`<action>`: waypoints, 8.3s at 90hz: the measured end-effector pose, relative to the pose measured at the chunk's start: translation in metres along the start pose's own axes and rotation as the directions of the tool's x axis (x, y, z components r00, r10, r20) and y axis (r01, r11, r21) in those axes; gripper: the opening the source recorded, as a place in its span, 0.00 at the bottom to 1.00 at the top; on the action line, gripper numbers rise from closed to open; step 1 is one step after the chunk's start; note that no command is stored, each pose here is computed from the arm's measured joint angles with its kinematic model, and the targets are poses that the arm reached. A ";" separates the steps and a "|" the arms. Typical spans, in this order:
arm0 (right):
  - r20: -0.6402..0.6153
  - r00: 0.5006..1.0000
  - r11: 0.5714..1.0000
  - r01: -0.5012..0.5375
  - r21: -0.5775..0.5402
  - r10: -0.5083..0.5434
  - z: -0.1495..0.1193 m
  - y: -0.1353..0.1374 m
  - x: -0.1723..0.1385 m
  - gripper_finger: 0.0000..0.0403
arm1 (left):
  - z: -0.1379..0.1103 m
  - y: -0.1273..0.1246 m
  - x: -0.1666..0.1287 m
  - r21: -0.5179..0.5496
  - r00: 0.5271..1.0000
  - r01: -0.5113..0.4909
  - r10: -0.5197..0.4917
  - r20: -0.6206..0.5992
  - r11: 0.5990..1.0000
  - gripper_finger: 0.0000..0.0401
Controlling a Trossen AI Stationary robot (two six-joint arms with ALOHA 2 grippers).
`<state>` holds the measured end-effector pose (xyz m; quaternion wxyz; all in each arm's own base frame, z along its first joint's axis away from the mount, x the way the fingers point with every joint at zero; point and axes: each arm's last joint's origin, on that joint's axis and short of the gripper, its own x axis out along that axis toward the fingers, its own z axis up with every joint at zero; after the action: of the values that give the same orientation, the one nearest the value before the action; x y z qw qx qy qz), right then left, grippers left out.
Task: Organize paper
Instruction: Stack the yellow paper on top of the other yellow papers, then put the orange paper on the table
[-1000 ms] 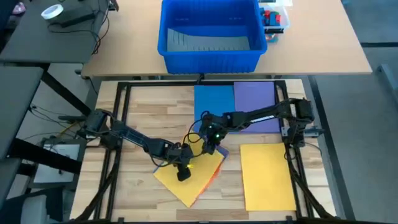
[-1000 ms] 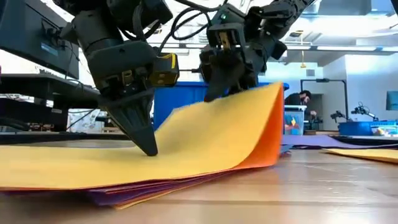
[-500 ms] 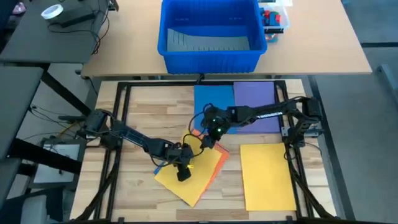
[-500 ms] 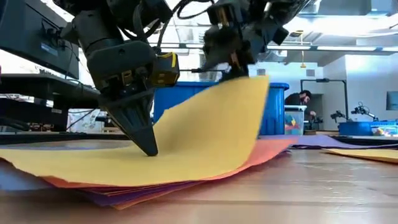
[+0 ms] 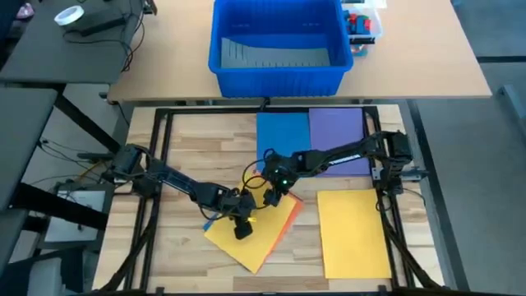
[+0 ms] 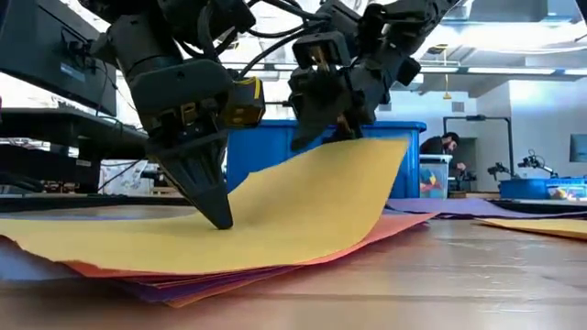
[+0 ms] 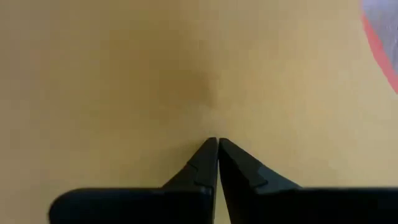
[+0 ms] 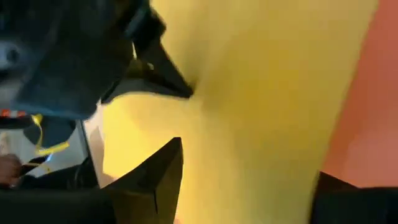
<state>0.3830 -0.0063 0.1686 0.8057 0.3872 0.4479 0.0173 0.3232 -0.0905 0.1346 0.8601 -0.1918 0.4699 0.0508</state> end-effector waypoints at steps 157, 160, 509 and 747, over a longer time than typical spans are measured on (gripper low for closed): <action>-0.541 0.746 0.913 0.232 -0.336 -0.388 -0.122 -0.057 -0.127 0.00 | 0.049 0.035 -0.166 0.512 0.984 -0.092 0.158 -0.087 0.854 0.00; -0.543 0.744 0.913 0.236 -0.333 -0.390 -0.122 -0.057 -0.126 0.00 | 0.049 0.035 -0.166 0.511 0.983 -0.093 0.159 -0.087 0.855 0.00; -0.133 0.894 0.824 0.325 -0.463 -0.427 -0.158 0.050 -0.017 0.00 | 0.039 0.039 -0.168 0.510 0.961 -0.086 0.206 -0.184 0.856 0.00; 0.133 0.982 0.940 0.081 0.331 -0.131 -0.067 -0.023 -0.022 0.49 | -0.006 0.043 -0.012 0.186 0.985 0.151 -0.131 -0.116 0.971 0.00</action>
<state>0.3128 0.0104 0.1495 0.7629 0.4896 0.4018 -0.1297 0.3008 -0.0522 0.1292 0.8507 -0.1423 0.5016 -0.0665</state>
